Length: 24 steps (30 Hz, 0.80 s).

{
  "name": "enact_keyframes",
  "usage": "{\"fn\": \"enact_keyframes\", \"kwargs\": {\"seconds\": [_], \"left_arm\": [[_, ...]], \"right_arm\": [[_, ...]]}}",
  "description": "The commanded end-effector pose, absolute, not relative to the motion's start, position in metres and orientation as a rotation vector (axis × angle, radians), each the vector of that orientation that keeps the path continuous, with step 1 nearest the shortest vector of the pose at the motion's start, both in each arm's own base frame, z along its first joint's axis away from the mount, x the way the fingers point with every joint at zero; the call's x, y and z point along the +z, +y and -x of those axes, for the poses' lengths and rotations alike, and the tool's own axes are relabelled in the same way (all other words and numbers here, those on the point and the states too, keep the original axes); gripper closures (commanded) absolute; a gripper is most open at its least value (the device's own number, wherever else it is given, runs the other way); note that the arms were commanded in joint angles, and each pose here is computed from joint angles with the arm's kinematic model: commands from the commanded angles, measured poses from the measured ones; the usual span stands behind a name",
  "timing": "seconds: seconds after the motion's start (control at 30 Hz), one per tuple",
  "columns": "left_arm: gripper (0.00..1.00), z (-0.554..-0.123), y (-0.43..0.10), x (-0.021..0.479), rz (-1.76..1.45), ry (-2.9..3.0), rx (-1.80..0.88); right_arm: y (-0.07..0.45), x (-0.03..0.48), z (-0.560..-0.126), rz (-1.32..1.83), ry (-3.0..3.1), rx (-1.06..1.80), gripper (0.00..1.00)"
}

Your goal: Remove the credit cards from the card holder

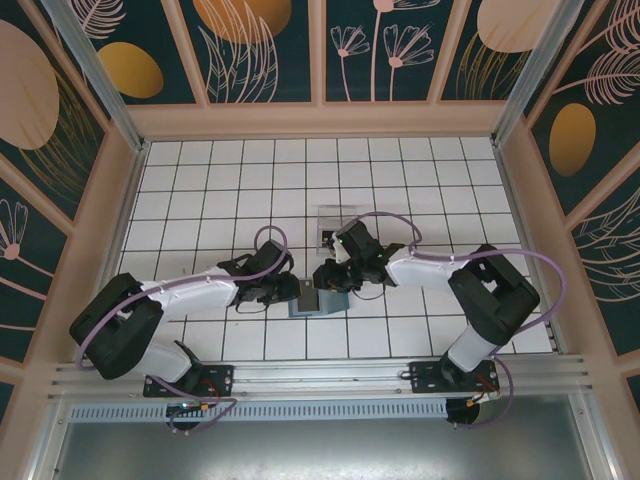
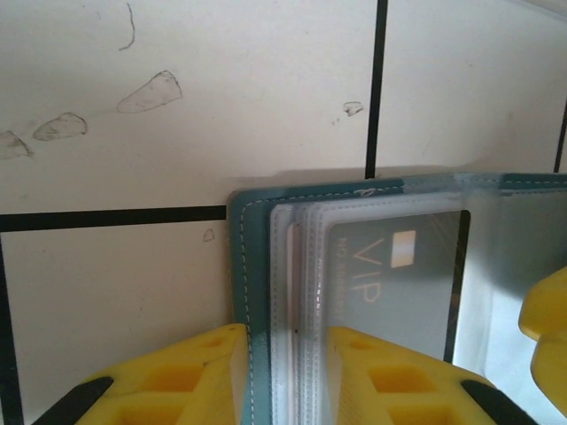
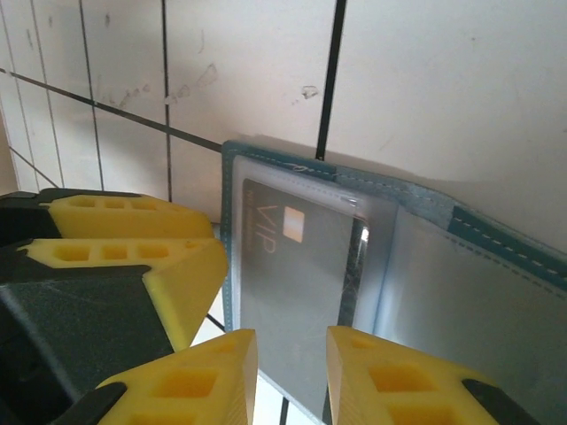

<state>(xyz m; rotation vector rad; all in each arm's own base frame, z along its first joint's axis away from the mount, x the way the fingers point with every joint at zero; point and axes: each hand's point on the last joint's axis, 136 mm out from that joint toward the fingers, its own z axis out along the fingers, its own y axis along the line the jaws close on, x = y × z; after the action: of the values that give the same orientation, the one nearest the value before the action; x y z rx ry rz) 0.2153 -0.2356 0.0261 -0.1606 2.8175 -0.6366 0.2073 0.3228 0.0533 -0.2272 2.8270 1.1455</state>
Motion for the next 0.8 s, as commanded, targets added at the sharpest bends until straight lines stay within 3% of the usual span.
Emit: {"fn": "enact_keyframes", "kwargs": {"seconds": [0.0,0.77], "left_arm": [[0.71,-0.214,-0.231,0.02,0.143,2.838,-0.576],[0.75,-0.204,-0.221,0.003,0.137,2.901,-0.5]], "right_arm": [[0.333,0.056,-0.209,0.245,2.814,1.182,0.72],[0.332,0.03,-0.199,0.225,2.866,1.21,0.74]]}}
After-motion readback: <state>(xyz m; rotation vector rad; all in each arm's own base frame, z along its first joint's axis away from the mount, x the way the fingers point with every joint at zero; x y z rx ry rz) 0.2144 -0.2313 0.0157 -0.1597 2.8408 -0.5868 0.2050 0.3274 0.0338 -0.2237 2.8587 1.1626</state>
